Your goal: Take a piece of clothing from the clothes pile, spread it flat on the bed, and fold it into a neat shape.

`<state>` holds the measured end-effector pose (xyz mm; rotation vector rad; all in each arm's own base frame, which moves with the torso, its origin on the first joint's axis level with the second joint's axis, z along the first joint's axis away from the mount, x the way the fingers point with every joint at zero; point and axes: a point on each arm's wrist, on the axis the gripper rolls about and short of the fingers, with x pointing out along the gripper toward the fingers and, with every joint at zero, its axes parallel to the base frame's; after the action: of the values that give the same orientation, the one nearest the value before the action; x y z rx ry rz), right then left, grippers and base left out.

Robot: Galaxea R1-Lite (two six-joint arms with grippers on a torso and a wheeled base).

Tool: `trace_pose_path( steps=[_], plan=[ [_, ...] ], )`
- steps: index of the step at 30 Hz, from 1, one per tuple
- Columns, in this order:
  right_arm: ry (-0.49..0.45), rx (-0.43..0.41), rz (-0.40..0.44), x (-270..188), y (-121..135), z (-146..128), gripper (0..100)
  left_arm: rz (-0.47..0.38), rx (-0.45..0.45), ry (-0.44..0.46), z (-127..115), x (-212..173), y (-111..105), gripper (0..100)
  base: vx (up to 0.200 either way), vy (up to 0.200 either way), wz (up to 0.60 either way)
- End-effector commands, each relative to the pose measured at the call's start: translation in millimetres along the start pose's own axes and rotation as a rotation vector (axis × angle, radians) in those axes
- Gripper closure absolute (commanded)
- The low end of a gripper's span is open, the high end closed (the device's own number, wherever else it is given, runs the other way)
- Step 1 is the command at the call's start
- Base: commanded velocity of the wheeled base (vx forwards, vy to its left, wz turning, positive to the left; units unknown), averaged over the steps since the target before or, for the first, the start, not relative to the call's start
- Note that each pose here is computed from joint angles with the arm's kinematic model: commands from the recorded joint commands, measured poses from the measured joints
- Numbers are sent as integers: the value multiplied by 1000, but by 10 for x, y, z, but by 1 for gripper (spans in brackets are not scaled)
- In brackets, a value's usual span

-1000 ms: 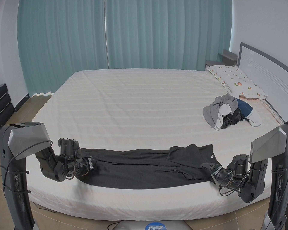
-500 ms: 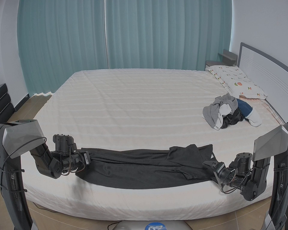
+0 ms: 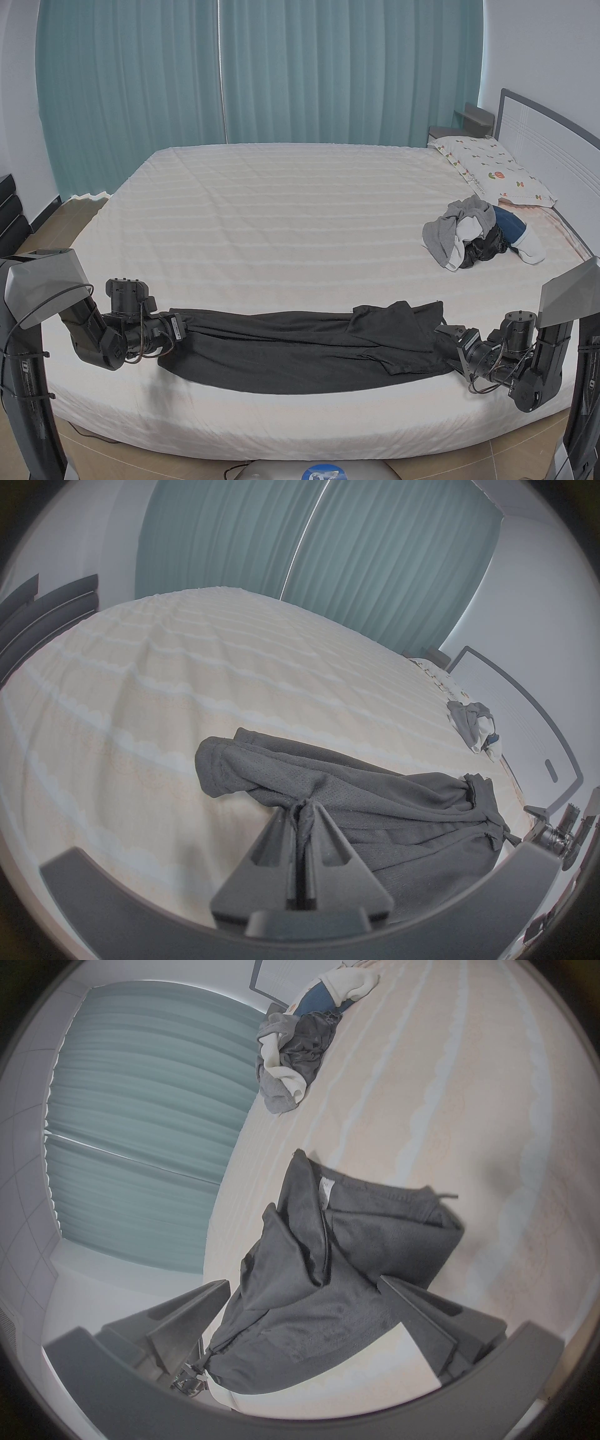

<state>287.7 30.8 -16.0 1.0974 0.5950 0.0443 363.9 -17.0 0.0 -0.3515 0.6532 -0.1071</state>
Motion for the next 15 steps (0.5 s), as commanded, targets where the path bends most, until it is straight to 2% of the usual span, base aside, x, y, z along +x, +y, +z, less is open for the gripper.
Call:
trace_pose_path(
  steps=[1,5,8,14,15],
  plan=[
    [-22,4,16,-15,10,67,0,1,-6,3,-6,22,13,100,0,0,0],
    [-40,3,29,-35,46,107,0,2,-8,4,-7,19,24,100,0,0,0],
    [-78,-2,64,-122,141,203,0,14,-17,-5,18,13,81,100,0,200,0],
    [-135,4,84,-209,177,353,0,16,-20,-11,26,17,103,100,-200,200,0],
    [-137,5,82,-205,167,360,0,16,-20,-11,21,14,104,100,0,0,0]
  ],
)
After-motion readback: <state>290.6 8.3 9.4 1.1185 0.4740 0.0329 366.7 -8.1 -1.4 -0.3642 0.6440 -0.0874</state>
